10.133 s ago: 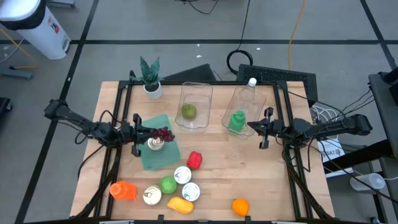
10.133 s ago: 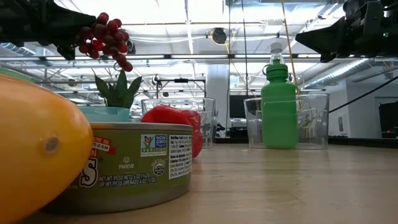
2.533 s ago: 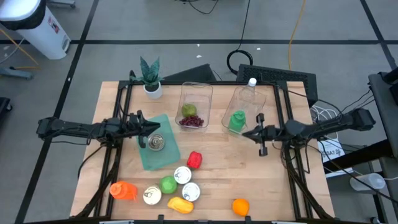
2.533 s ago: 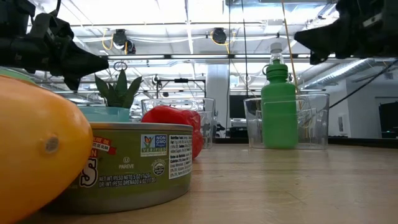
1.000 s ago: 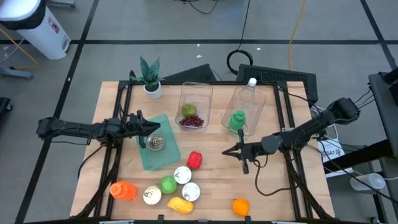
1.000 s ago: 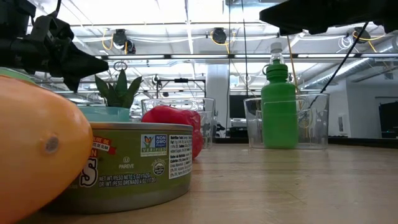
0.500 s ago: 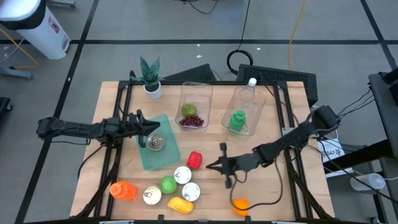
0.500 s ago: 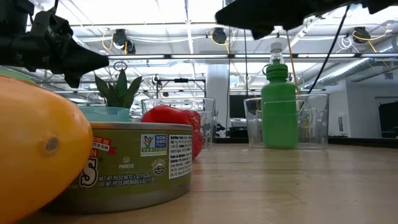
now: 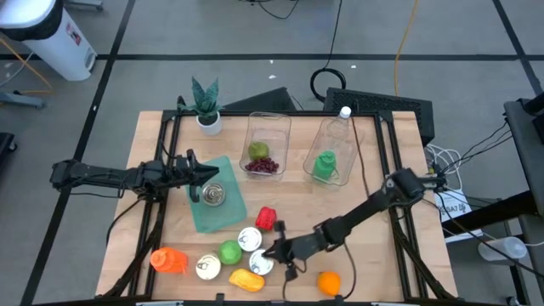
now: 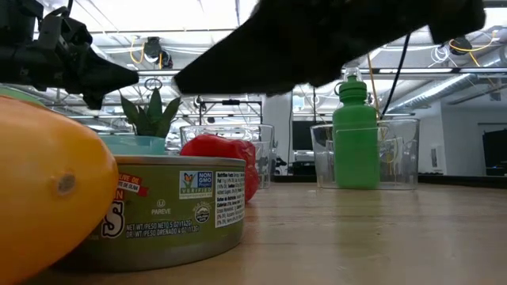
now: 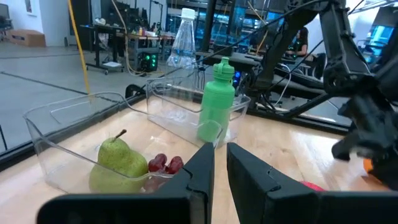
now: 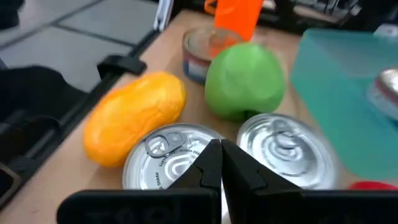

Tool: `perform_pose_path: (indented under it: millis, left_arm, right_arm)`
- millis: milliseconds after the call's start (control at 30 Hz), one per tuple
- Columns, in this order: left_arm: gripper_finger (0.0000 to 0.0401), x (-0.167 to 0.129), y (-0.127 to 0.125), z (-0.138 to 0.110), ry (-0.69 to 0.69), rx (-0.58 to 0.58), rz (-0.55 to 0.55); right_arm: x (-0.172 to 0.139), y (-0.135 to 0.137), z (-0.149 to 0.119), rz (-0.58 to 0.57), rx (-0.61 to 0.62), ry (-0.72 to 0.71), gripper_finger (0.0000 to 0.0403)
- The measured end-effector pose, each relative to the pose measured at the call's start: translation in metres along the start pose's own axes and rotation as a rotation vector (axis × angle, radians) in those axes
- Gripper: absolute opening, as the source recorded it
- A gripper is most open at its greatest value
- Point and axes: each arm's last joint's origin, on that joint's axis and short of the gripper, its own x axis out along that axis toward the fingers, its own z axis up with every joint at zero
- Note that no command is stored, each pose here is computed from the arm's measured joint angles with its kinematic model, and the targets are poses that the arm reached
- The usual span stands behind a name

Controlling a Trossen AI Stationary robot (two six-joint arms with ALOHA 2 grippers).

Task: Pick & Place Food Item
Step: Put the bottom green tuna can into the green bin

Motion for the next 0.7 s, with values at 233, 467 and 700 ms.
perform_pose_path:
  millis: [233, 467, 700]
  left_arm:
    - [0.0049, 0.0, -0.001, 0.0, 0.005, 0.025, -0.022]
    - [0.0049, 0.0, -0.001, -0.001, 0.015, 0.032, -0.022]
    - [0.0049, 0.0, 0.0, -0.003, 0.029, 0.035, -0.021]
  right_arm:
    - [0.02, 0.005, 0.0, 0.068, 0.058, 0.111, 0.0]
    - [0.021, -0.001, -0.012, 0.037, 0.139, 0.225, 0.0]
    - [0.017, -0.014, -0.021, -0.109, 0.251, 0.333, 0.0]
